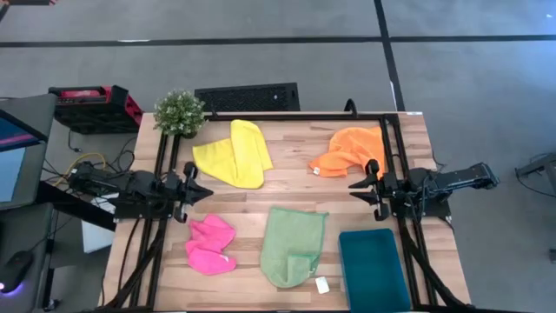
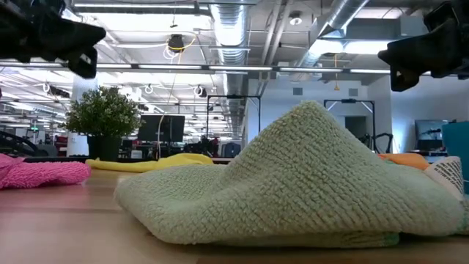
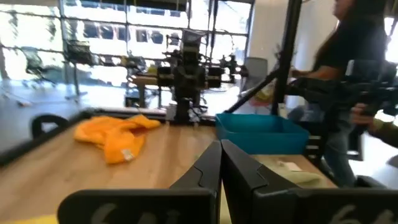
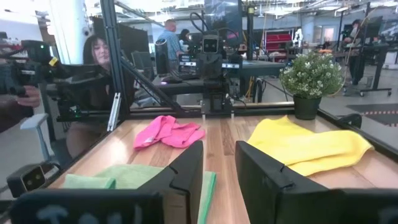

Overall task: Fold microfiber towels
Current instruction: Fold the yellow microfiber towel

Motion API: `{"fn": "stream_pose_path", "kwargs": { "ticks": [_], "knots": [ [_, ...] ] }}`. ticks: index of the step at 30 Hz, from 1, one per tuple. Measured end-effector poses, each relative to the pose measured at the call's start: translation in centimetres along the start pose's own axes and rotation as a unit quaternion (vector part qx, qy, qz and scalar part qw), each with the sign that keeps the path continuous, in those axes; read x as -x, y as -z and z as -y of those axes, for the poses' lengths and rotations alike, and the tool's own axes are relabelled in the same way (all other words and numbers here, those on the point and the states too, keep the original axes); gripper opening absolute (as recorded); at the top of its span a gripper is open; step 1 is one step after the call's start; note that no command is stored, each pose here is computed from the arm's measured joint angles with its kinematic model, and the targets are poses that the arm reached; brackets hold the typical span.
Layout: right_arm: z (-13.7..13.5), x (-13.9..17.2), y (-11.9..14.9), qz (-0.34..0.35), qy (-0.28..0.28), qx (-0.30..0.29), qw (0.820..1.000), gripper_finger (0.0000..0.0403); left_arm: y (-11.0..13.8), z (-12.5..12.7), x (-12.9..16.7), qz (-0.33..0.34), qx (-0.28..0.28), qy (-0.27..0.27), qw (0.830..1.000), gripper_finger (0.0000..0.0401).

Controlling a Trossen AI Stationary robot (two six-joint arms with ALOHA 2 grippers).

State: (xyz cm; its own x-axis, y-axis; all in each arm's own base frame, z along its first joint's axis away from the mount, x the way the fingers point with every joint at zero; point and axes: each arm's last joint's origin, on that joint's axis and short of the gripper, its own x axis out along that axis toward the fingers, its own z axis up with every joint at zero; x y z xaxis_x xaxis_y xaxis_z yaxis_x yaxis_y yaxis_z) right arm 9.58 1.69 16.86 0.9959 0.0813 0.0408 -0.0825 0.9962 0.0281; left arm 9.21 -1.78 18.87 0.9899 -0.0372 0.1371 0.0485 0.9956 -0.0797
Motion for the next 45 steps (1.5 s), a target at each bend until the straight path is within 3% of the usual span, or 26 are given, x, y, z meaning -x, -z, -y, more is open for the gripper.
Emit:
{"fn": "stream_pose_path", "kwargs": {
  "ticks": [3, 7, 14, 22, 29, 32, 41, 45],
  "knots": [
    [0.0, 0.0, 0.0, 0.000, 0.000, -0.019, 1.000, 0.0118, -2.1, -0.1, 0.2, 0.015, -0.031, -0.034, 0.999, 0.0000],
    [0.0, 0.0, 0.0, 0.000, 0.000, -0.054, 0.999, 0.0118, -4.0, -0.3, -0.1, -0.024, -0.053, -0.092, 0.994, 0.0000],
    [0.0, 0.0, 0.0, 0.000, 0.000, -0.059, 0.998, 0.0118, -6.2, -0.2, -2.0, -0.141, -0.058, -0.174, 0.973, 0.0000],
    [0.0, 0.0, 0.0, 0.000, 0.000, -0.058, 0.998, 0.0118, -7.4, 0.3, -4.7, -0.270, 0.013, -0.250, 0.930, 0.0000],
    [0.0, 0.0, 0.0, -0.001, 0.000, -0.052, 0.999, 0.0118, -7.6, 0.4, -6.0, -0.341, 0.116, -0.343, 0.867, 0.0000],
    [0.0, 0.0, 0.0, 0.000, 0.000, -0.051, 0.999, 0.0118, -7.8, 0.1, -6.2, -0.361, 0.129, -0.378, 0.843, 0.0000],
    [0.0, 0.1, -0.7, 0.010, -0.001, -0.051, 0.999, 0.0118, -7.2, -0.5, -7.3, -0.394, 0.146, -0.389, 0.820, 0.0000],
    [0.0, 0.1, -0.7, 0.010, -0.001, -0.050, 0.999, 0.0118, -6.6, -0.9, -7.3, -0.419, 0.188, -0.402, 0.793, 0.0000]
  ]
}}
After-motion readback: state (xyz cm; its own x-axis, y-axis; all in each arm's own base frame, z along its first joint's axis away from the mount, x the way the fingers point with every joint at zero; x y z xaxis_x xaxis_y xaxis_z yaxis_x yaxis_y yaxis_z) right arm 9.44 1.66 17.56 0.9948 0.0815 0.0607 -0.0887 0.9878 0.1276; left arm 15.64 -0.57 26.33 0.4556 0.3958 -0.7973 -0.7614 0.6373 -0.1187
